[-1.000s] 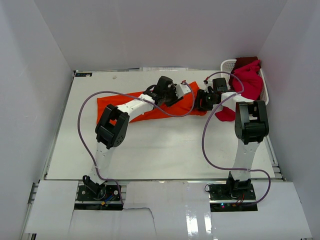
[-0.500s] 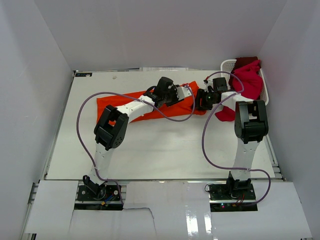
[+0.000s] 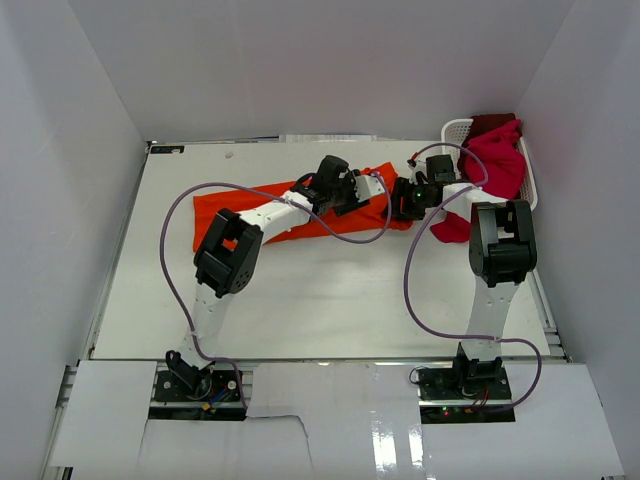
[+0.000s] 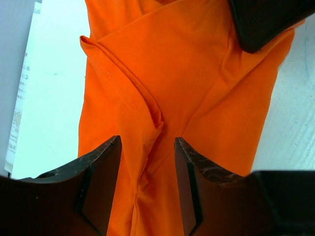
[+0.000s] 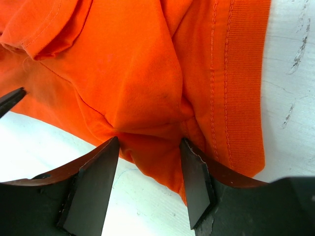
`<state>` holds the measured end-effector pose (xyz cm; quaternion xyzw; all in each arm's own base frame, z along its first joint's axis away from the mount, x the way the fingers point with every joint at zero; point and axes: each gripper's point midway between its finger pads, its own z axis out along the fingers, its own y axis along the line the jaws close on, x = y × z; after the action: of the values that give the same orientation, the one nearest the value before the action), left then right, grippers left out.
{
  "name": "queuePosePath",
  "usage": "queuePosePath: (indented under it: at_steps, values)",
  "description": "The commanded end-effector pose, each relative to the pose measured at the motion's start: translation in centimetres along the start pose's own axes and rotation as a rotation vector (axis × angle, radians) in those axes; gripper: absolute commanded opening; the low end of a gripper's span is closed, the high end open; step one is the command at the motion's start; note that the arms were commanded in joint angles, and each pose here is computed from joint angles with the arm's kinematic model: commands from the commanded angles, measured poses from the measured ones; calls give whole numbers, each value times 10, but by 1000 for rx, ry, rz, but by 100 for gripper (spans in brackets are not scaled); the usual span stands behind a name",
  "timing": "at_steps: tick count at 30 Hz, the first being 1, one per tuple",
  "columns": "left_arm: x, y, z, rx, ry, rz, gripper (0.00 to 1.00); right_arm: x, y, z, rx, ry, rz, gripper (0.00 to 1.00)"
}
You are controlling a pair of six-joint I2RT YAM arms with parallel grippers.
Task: Fold and stack the t-shirts
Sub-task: Fold the other side of the tshirt into a rectangle
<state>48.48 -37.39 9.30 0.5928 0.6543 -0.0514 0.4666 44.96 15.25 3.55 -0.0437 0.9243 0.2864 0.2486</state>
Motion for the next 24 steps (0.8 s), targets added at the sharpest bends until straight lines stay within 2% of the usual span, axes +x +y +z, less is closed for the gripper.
queuePosePath:
  at_steps: [1, 9, 13, 15, 18, 24]
  values:
    - [-17, 9, 1, -12, -35, 3, 59, 8, -10, 9, 21, 28, 4, 60]
    - [-9, 10, 12, -8, -23, -16, 55, 10, -10, 10, 13, 33, 9, 60]
    - [-3, 16, 19, -25, -11, -39, 38, 10, -10, 10, 12, 33, 11, 60]
    - [-4, 20, 22, -30, -15, -57, 33, 10, -10, 10, 12, 33, 12, 60]
    - [-4, 21, 25, -28, -16, -64, 33, 9, -9, 9, 10, 29, 9, 60]
    - [-3, 16, 23, -10, -19, -66, 45, 8, -9, 10, 8, 31, 9, 60]
